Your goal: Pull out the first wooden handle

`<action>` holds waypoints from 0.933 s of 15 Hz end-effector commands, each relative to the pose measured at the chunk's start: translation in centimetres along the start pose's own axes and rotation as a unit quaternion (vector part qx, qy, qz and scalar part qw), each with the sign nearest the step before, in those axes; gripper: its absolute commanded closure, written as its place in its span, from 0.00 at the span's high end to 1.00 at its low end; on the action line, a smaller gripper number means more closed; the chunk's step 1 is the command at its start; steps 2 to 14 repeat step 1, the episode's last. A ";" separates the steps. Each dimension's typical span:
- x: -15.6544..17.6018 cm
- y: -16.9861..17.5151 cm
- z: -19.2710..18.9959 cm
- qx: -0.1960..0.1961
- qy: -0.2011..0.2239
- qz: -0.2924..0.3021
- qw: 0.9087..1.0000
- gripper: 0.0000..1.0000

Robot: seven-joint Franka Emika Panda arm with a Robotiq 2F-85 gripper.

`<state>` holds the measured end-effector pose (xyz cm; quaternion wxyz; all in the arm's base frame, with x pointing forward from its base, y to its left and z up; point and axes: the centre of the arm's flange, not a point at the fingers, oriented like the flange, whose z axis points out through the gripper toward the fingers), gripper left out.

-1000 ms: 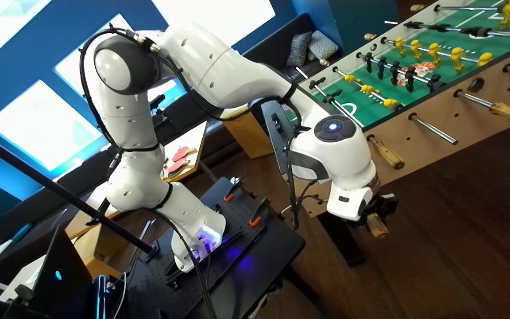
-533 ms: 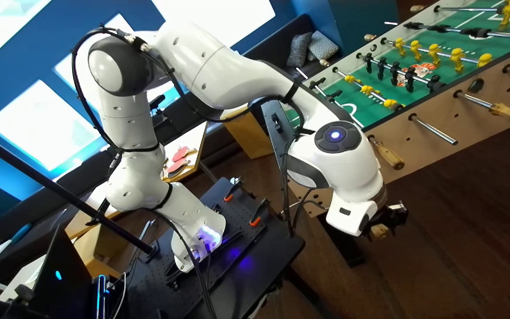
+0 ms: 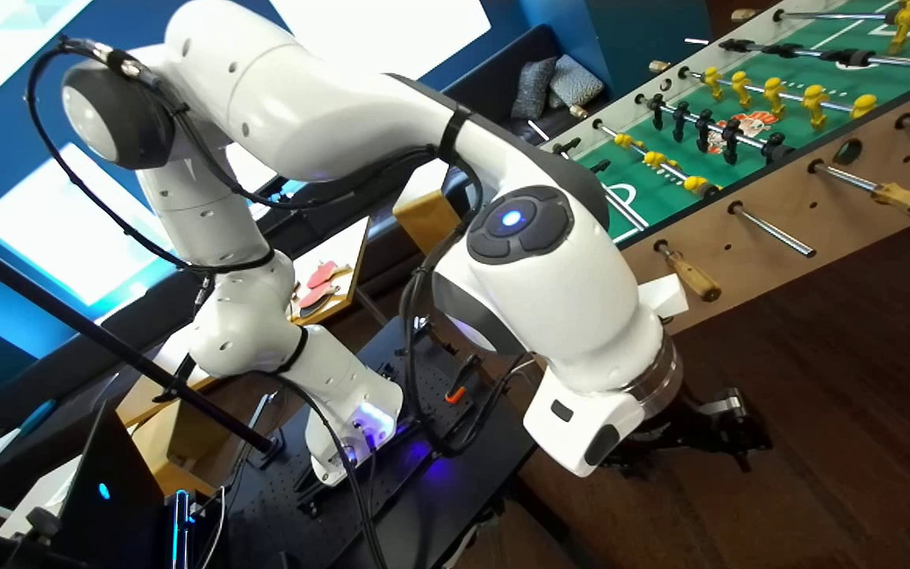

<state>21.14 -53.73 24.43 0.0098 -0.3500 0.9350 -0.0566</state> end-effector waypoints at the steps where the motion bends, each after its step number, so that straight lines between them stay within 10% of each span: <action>1: -2.8 0.8 -3.2 -0.003 -0.002 0.007 1.000 1.00; 14: -2.8 0.8 -3.2 -0.003 -0.002 0.007 1.000 1.00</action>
